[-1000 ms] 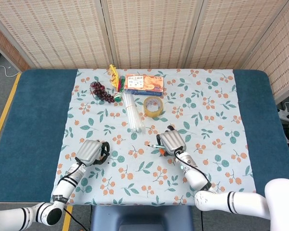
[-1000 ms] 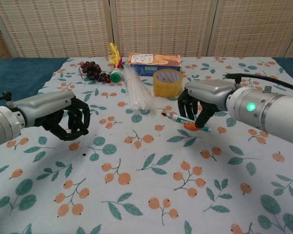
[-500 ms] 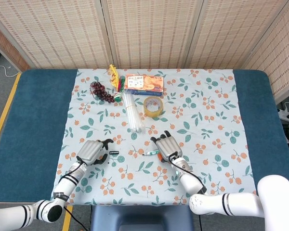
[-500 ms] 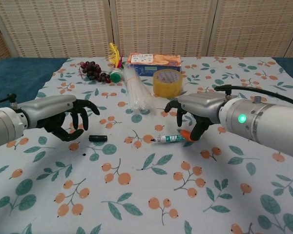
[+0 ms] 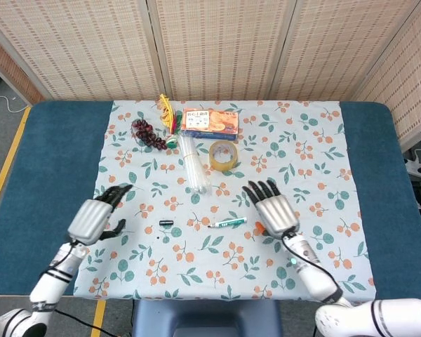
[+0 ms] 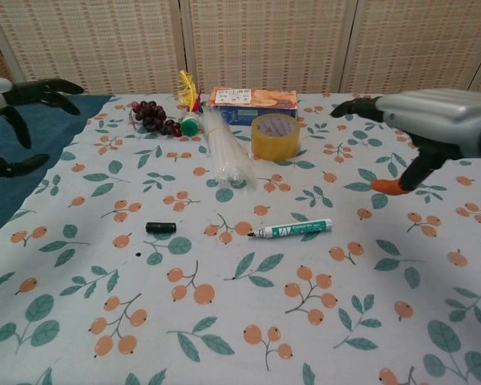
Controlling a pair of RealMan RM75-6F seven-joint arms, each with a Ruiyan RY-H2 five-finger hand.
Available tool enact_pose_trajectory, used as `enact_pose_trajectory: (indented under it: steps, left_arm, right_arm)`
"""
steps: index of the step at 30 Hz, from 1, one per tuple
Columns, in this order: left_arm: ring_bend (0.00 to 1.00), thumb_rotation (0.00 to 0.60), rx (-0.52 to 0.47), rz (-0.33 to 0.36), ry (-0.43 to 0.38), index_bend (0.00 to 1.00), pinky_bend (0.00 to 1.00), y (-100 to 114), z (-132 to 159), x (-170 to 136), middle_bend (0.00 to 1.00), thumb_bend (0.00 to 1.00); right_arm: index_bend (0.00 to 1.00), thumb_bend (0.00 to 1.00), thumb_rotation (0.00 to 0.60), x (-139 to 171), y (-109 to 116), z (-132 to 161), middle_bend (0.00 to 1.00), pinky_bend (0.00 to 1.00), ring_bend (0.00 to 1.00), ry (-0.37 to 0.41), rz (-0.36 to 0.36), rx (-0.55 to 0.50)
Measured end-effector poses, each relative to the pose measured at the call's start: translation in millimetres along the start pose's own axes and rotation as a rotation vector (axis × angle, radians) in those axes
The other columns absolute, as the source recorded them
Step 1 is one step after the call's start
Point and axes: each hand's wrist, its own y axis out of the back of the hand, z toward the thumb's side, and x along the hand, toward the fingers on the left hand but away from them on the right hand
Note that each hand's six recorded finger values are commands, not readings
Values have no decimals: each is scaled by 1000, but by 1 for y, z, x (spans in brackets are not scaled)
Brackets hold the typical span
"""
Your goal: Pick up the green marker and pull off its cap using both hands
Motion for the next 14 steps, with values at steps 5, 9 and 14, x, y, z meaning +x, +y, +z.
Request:
enact_pose_trajectory:
  steps: [5, 9, 14]
  left_arm:
    - [0, 600, 26, 118, 115, 0, 143, 13, -49, -61, 1, 425]
    - [0, 600, 89, 120, 168, 0, 129, 5, -78, -94, 0, 427]
    - [0, 600, 138, 98, 199, 0, 124, -1, -94, -103, 0, 430]
  right_arm:
    - [0, 184, 600, 74, 18, -72, 0, 0, 0, -132, -217, 5]
    - [0, 183, 600, 145, 17, -125, 0, 0, 0, -270, -339, 0]
    - [0, 183, 600, 192, 10, -162, 0, 0, 0, -356, -372, 31]
